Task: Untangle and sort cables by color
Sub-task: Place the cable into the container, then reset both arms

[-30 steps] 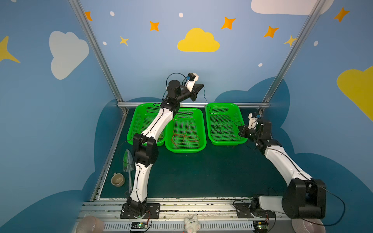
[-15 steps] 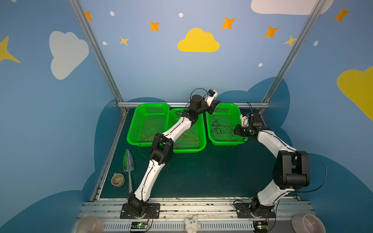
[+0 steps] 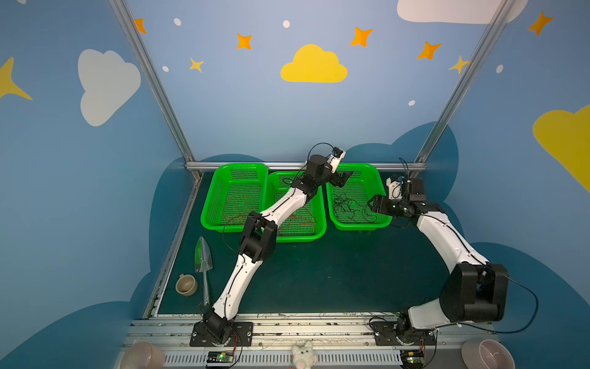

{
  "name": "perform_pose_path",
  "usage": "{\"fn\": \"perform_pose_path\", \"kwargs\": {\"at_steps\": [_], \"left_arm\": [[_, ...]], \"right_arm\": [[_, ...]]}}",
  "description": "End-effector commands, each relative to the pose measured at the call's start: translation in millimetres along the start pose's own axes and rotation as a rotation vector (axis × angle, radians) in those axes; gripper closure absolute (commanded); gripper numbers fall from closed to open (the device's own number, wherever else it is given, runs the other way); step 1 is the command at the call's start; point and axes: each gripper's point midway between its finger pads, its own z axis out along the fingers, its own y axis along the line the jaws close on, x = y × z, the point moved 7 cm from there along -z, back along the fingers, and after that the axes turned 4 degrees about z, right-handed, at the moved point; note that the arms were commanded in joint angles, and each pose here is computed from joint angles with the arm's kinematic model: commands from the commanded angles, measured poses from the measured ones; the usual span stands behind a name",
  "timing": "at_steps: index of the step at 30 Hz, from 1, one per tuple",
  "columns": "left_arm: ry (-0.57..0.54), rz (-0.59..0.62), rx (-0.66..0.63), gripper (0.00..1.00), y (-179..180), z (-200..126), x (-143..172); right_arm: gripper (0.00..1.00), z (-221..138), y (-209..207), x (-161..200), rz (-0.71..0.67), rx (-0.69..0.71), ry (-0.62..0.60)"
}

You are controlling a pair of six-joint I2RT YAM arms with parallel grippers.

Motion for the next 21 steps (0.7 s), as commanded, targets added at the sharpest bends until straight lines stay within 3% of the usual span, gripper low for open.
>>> {"fn": "perform_pose_path", "kwargs": {"at_steps": [1, 4, 8, 12, 16, 19, 21], "left_arm": [[-0.158, 0.088, -0.078, 0.01, 0, -54, -74], [-0.182, 0.130, -0.113, 0.01, -10, -109, -86], [-0.102, 0.126, -0.192, 0.01, -25, -200, -66], [0.045, 0.060, -0.362, 0.01, -30, -289, -13], [0.144, 0.002, -0.568, 0.01, -23, -361, 56], [0.179, -0.111, -0.742, 0.00, -5, -403, 104], [0.175, -0.117, -0.804, 0.01, 5, -418, 123]], "right_arm": [[0.16, -18, 1, 14, -0.033, 0.039, -0.019], [0.16, -39, -7, 33, -0.042, 0.111, -0.072], [0.15, -63, -23, 71, -0.091, 0.194, -0.189], [0.11, -67, -45, 112, -0.074, 0.270, -0.334], [0.11, -57, -55, 118, -0.067, 0.294, -0.432], [0.11, -29, -58, 116, -0.102, 0.288, -0.381], [0.11, -13, -65, 113, -0.094, 0.340, -0.316]]}}
